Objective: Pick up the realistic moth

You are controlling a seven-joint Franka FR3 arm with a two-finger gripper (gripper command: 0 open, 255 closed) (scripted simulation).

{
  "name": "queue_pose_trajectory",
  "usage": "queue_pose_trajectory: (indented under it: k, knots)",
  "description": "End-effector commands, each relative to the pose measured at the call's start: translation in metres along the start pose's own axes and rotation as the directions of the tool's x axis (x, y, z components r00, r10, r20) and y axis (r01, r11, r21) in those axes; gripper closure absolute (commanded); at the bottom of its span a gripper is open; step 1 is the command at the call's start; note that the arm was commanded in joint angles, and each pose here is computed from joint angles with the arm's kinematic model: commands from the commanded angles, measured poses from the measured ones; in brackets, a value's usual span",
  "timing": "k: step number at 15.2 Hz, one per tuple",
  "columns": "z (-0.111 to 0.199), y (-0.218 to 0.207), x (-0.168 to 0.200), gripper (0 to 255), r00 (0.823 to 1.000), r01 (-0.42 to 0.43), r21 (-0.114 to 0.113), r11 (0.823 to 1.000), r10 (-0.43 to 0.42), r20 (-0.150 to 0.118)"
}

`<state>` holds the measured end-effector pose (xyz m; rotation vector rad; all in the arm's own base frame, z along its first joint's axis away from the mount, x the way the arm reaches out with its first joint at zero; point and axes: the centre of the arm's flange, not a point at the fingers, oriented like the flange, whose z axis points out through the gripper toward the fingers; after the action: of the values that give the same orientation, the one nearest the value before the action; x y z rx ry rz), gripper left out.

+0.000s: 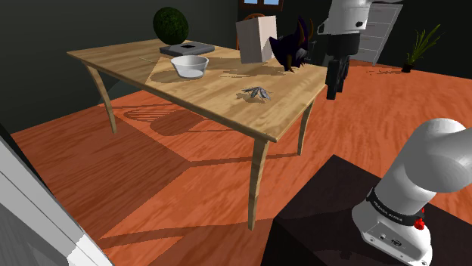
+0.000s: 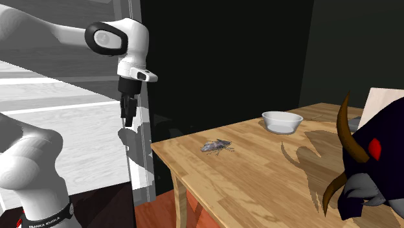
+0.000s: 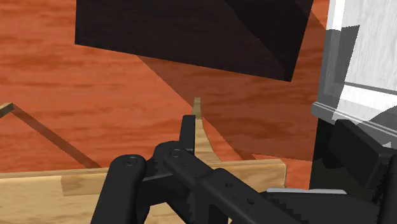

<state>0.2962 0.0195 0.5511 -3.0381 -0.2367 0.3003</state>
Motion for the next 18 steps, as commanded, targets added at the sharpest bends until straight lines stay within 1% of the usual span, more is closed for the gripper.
queue_pose_trajectory:
  k: [1, 5, 9, 13, 18]
  knots:
    - [0.000, 0.000, 0.000, 0, 1.000, 0.000, 0.000, 1.000, 0.000, 0.000]
    - [0.010, 0.012, 0.040, 0, 0.997, -0.051, 0.004, 0.999, 0.051, -0.065]
    - [0.018, 0.027, 0.080, 0, 0.986, -0.101, 0.011, 0.995, 0.102, -0.129]
    - [0.023, 0.043, 0.120, 0, 0.970, -0.150, 0.022, 0.988, 0.152, -0.192]
    - [0.026, 0.067, 0.169, 0, 0.939, -0.210, 0.039, 0.977, 0.213, -0.269]
